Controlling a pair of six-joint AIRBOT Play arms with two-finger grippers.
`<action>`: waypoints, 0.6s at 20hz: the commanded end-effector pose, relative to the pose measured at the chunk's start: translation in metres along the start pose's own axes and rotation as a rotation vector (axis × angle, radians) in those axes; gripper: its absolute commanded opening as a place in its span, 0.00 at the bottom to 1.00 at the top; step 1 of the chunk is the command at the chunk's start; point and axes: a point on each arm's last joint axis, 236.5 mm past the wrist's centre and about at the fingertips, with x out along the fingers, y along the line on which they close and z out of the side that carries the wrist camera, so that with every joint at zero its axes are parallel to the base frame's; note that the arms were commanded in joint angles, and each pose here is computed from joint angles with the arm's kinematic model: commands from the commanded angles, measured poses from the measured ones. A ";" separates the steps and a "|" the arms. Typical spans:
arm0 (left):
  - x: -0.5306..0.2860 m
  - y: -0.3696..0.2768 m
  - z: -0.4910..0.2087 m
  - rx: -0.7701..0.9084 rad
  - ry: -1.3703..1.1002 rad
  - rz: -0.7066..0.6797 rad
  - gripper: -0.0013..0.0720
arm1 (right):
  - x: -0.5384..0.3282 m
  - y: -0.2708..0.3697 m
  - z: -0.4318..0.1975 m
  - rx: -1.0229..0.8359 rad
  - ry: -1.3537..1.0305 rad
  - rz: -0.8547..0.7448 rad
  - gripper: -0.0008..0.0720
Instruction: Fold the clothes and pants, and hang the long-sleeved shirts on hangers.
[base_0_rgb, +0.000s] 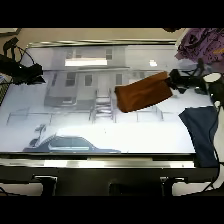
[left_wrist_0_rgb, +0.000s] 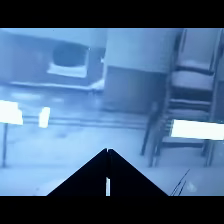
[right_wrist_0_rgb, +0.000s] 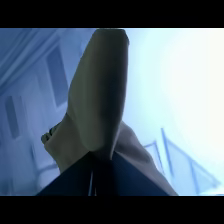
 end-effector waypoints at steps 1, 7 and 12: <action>0.000 0.000 0.000 -0.004 -0.001 0.000 0.04 | -0.048 -0.035 0.061 0.080 -0.136 -0.089 0.05; 0.000 0.001 0.001 -0.004 -0.001 0.001 0.04 | -0.125 -0.097 0.108 0.208 -0.293 -0.214 0.05; 0.000 0.001 0.000 -0.005 -0.001 0.001 0.04 | -0.183 -0.119 0.117 0.309 -0.398 -0.319 0.05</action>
